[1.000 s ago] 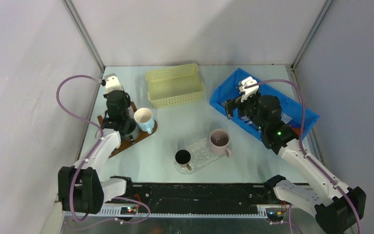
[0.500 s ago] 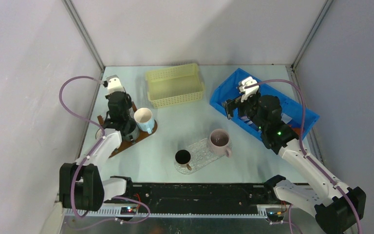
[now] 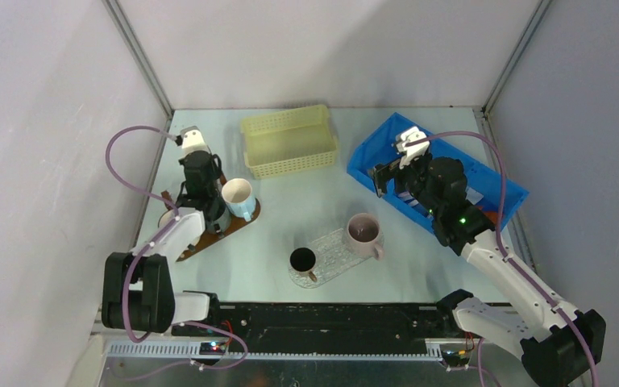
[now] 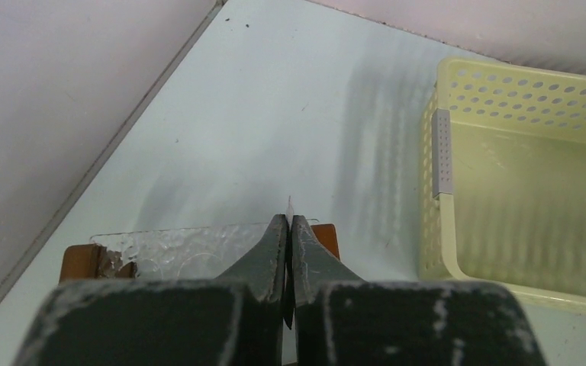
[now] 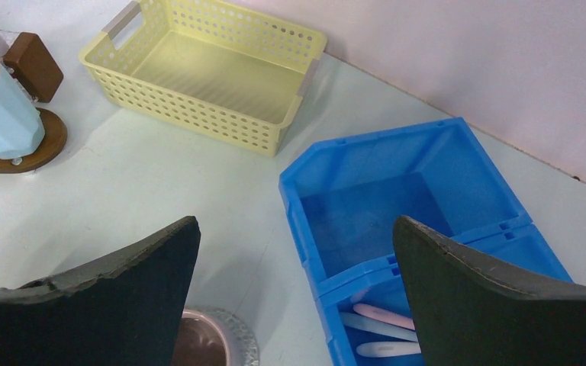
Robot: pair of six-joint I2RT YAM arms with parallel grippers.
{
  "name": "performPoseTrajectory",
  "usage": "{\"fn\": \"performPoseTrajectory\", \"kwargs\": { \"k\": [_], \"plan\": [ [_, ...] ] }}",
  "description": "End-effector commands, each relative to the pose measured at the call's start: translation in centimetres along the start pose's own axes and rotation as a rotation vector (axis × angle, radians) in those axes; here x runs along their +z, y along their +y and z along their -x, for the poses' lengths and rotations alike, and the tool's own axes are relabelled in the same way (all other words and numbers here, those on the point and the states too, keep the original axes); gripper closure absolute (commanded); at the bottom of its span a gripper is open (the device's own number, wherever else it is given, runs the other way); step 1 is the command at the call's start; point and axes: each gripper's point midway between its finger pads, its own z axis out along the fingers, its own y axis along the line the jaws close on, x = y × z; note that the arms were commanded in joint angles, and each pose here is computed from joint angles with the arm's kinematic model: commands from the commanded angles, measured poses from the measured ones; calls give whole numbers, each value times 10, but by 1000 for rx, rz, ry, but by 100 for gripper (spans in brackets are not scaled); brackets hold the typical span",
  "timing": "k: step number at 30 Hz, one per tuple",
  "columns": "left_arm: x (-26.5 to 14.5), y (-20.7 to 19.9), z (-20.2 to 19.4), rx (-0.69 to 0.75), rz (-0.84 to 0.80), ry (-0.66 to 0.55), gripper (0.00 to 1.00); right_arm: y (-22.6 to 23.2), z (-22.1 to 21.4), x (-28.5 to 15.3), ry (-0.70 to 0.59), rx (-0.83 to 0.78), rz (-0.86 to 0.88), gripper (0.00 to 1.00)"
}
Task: Prepare toiletry sets of a toothbrush and toothpaste on the tray
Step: Place the toothpaste in the toothpaste holder.
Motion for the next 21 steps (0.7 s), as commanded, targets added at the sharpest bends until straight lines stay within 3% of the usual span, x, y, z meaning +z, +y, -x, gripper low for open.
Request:
{"fn": "performPoseTrajectory", "kwargs": {
  "k": [1, 5, 12, 21],
  "plan": [
    [1, 3, 7, -78, 21, -43, 88, -3, 15, -4, -52, -4, -8, 1],
    [-2, 5, 10, -84, 28, -45, 66, -5, 16, -6, -56, -8, -14, 1],
    [-15, 8, 35, -109, 28, -81, 38, -18, 24, -13, -77, -4, -83, 1],
    [-55, 16, 82, -148, -6, -147, 13, -58, 17, -39, -48, 98, -307, 1]
  ]
}}
